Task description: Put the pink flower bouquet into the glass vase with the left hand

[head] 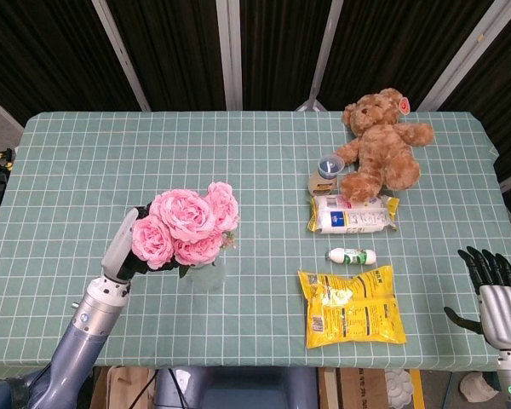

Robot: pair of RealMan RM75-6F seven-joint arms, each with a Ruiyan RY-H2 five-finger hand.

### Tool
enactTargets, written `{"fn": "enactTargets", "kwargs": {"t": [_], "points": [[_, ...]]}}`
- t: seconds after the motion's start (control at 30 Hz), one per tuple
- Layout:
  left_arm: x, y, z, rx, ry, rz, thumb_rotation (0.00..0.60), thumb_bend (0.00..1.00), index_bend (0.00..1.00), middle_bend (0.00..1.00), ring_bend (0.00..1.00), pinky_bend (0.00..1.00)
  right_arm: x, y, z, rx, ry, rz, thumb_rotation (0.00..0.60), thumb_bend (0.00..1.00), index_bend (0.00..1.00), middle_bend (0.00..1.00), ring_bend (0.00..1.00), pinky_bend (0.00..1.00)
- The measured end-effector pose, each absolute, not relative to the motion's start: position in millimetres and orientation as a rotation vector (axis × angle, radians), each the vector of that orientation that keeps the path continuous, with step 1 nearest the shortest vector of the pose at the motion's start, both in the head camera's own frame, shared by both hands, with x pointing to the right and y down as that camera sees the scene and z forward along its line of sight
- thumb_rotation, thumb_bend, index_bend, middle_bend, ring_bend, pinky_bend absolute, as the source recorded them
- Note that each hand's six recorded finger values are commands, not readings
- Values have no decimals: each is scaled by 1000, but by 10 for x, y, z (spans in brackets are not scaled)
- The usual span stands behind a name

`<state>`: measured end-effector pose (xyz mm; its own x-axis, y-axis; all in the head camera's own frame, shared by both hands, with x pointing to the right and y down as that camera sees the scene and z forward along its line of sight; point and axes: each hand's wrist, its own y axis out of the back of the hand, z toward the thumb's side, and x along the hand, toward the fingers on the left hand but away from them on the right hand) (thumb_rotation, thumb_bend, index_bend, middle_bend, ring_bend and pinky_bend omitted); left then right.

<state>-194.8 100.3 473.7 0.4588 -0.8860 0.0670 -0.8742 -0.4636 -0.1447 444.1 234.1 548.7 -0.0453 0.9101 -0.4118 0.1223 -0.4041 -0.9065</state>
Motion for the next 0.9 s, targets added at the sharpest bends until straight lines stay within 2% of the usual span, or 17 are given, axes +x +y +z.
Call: {"fn": "enactTargets", "kwargs": {"t": [0.53,0.77,0.9], "points": [[-1959,1199,5352,-2569,1438,-443,600,458,328,348,239,351,4434,2342,5495,-1569,-1111,1518,600,172,113,105,38,0],[-1957,1255,5490,-2618,1408,-471,600,351,250,238,116,224,4439,2339,5488,-1568,-1114,1515,600,172,113,105,39,0],[-1954,1279,5517,-2642,1345,-484,600,308,167,149,32,147,4432,2339,5485,-1569,-1114,1511,600,171,113,105,39,0]]}}
